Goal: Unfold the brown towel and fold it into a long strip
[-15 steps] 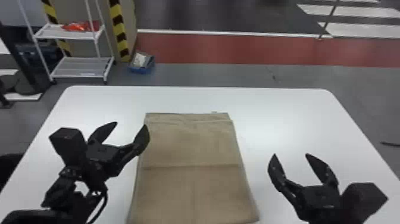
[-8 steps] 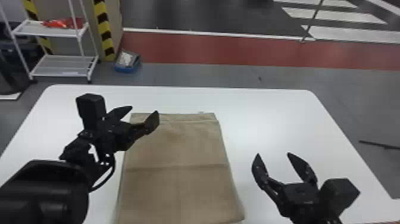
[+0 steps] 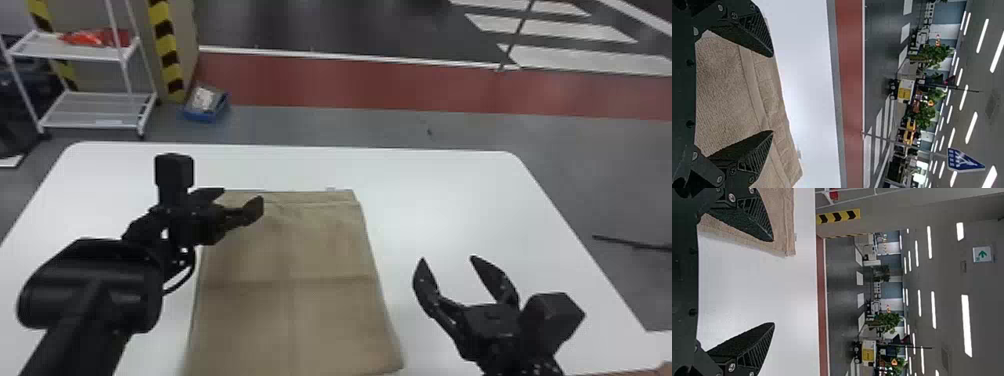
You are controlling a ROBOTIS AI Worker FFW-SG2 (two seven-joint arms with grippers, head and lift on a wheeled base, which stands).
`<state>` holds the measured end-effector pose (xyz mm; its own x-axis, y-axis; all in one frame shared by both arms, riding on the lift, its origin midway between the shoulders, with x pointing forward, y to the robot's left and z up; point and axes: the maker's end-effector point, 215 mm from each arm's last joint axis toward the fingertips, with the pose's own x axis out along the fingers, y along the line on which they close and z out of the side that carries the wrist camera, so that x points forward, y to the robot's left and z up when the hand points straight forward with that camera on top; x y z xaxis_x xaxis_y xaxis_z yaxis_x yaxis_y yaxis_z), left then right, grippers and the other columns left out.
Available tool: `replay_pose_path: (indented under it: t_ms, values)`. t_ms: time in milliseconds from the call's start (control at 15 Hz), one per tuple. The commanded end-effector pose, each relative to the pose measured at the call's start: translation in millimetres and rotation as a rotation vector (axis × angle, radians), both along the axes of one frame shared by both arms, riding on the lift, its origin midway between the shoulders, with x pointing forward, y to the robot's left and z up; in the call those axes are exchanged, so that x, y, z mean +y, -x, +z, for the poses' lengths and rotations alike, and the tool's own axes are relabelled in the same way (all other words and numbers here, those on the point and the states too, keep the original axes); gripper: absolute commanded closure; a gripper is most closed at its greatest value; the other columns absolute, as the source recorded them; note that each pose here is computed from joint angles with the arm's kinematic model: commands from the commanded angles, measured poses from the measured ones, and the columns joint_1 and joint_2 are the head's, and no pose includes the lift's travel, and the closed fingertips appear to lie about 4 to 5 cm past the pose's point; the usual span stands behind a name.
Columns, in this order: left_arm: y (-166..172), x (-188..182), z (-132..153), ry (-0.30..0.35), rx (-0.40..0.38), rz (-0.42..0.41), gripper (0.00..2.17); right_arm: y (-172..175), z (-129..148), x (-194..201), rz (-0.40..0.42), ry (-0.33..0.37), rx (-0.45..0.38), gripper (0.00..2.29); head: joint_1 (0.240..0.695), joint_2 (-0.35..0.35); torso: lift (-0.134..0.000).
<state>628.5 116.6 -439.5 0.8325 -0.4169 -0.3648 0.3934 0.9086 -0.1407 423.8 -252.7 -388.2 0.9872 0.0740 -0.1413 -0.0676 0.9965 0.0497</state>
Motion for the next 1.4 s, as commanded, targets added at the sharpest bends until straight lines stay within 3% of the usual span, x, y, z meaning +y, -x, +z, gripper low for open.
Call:
replay_pose_path:
  t_ms: [0,333,1333]
  values:
    - [-9.0,5.2,-12.2,-0.020,0.011,0.012,0.21,-0.9,-3.5,2.1,0.006,0.001,0.011,0.13,0.695,-0.145,-0.096]
    - [-25.1,16.7,-24.4,-0.056,0.010,0.029,0.27,-1.3,-4.6,1.9,0.010,0.006,0.015,0.13,0.695,-0.127,-0.096]
    - [-23.1,34.0,-45.9,-0.075,0.025,0.051,0.37,-9.0,-12.7,8.4,0.027,0.003,0.034,0.13,0.695,-0.096,-0.096]
